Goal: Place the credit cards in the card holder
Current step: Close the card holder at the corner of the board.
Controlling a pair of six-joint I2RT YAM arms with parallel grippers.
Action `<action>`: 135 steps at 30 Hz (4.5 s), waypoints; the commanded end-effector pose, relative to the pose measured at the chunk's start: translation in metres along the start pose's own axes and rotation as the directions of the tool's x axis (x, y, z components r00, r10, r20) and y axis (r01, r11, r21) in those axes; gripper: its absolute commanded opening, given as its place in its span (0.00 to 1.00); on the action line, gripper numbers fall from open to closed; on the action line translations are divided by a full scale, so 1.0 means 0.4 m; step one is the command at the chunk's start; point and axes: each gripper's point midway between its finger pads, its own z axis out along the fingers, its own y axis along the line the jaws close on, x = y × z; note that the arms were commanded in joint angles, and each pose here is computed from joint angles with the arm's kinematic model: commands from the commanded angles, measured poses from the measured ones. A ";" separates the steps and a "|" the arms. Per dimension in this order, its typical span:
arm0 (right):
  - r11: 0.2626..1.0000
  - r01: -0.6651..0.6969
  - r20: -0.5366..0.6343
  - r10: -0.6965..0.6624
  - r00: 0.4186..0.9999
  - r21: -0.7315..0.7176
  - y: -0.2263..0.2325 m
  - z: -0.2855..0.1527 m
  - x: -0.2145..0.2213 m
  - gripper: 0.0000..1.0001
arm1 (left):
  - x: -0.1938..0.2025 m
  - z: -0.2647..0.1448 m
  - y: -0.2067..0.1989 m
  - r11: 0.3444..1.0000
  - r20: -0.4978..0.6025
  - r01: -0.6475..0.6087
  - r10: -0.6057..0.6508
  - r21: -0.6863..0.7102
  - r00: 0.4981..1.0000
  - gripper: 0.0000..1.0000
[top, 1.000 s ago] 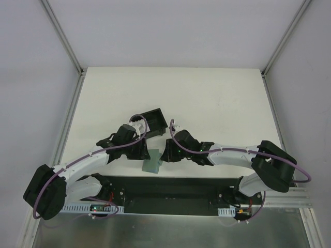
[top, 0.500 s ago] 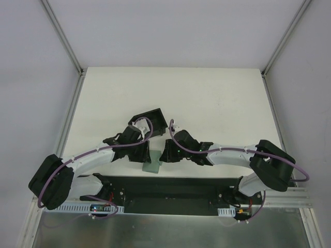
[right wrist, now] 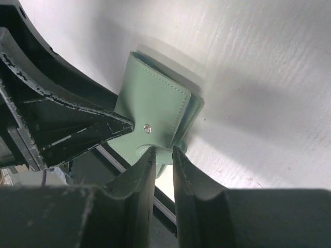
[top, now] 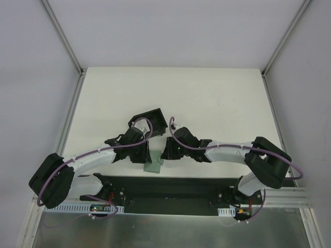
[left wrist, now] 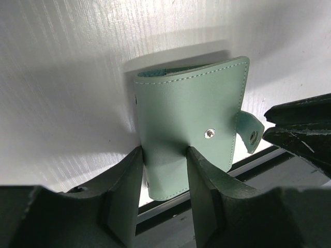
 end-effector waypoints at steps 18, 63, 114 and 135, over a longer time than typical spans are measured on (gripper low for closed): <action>0.998 0.002 -0.044 -0.005 0.999 -0.070 0.067 0.042 -0.010 0.19 | 0.001 0.010 0.011 0.991 0.041 0.125 -0.123 -0.048 0.992 0.32; 0.990 0.068 -0.039 -0.064 0.997 0.121 0.024 0.061 0.011 0.18 | -0.004 0.006 -0.001 0.995 0.057 0.100 -0.099 -0.016 0.993 0.37; 0.992 0.019 0.034 -0.023 0.999 0.123 0.021 0.010 -0.005 0.21 | -0.004 0.008 0.001 1.000 0.056 0.009 -0.009 -0.005 0.998 0.46; 0.997 0.020 -0.008 -0.019 1.000 0.080 0.047 0.035 0.008 0.21 | 0.014 0.017 0.016 0.999 0.032 -0.023 0.024 -0.023 0.999 0.39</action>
